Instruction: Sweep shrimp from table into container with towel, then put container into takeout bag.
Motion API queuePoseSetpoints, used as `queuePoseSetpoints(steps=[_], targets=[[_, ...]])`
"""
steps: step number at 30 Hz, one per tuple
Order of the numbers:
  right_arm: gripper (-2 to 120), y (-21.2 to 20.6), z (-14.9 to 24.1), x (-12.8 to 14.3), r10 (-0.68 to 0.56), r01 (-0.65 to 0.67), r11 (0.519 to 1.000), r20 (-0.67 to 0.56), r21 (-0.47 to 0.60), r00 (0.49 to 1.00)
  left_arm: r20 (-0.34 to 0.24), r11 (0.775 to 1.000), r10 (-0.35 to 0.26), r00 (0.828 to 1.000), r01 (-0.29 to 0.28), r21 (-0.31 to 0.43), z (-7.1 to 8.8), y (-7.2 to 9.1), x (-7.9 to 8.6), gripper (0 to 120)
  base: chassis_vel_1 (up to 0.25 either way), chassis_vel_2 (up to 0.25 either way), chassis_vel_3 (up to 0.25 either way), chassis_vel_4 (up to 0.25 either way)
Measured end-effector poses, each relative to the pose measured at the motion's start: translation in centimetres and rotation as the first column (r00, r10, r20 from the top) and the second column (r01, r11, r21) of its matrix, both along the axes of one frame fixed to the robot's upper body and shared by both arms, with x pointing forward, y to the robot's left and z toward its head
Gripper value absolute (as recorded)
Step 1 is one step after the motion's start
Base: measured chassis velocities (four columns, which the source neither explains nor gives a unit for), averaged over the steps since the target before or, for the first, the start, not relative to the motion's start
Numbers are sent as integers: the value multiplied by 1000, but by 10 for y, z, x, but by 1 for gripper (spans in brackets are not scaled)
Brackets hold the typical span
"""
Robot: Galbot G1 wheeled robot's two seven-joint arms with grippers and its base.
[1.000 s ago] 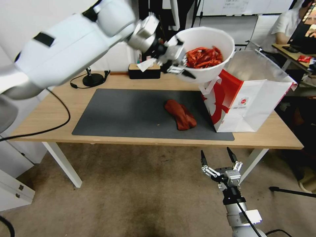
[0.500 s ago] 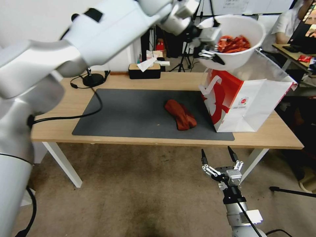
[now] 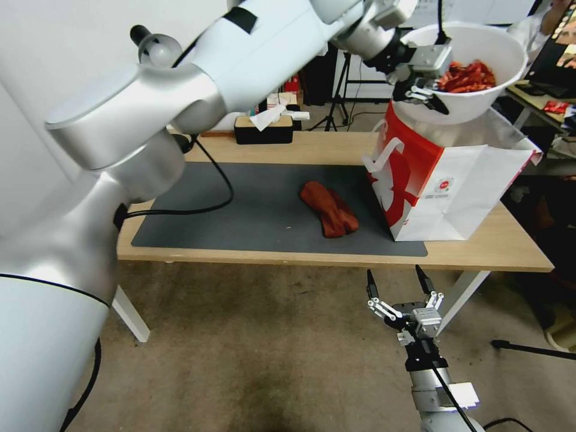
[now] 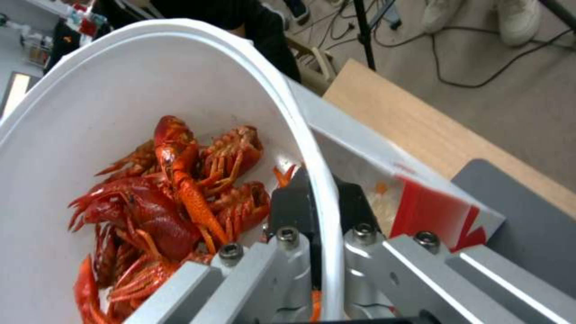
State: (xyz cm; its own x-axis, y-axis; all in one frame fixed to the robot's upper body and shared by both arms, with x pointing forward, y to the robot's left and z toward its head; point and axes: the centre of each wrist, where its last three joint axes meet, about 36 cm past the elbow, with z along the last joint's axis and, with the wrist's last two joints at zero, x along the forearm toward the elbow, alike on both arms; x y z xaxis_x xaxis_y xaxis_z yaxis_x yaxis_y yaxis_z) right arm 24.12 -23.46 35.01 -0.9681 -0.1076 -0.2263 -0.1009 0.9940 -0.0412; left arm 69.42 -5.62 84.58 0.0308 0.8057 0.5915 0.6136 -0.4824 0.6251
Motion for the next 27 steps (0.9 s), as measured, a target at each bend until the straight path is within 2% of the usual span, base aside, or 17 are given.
queuePoseSetpoints(steps=[9, 14, 16, 19, 20, 22, 26, 27], targets=[[100, 3, 3, 0, -1, 1, 1000, 9, 9, 1000, -29, 1000, -10, 1000, 11, 17, -24, -10, -4, 0, 0, 0, 0, 0], [100, 4, 3, -1, -3, 2, 1000, 10, 12, 1000, -28, 1000, -7, 1000, 8, 11, -27, -10, -5, 0, 0, 0, 0, 0], [100, 4, 3, -2, -3, 3, 1000, 9, 14, 1000, -25, 1000, -5, 1000, 5, 3, -27, -11, -5, 4, 0, 0, 0, 0], [100, 4, 4, -3, -5, 4, 1000, 12, 14, 1000, -26, 1000, -8, 1000, 8, -6, -30, -13, -7, 20, 0, 0, 0, 0], [100, 4, 4, -3, -5, 4, 1000, 12, 14, 1000, -26, 1000, -8, 1000, 8, -6, -30, -13, -7, 20, 0, 0, 0, 0], [100, 3, 4, -3, -6, 6, 1000, 14, 12, 1000, -30, 1000, -8, 1000, 8, -12, -32, -13, -7, 32, 0, 0, 0, 0], [100, 3, 4, -2, -5, 5, 1000, 15, 11, 1000, -33, 1000, -11, 999, 10, -23, -32, -11, -7, 40, 0, 0, 0, 0], [100, 3, 5, -2, -5, 5, 1000, 16, 10, 1000, -33, 999, -13, 999, 12, -33, -31, -10, -7, 47, 0, 0, 0, 0]])
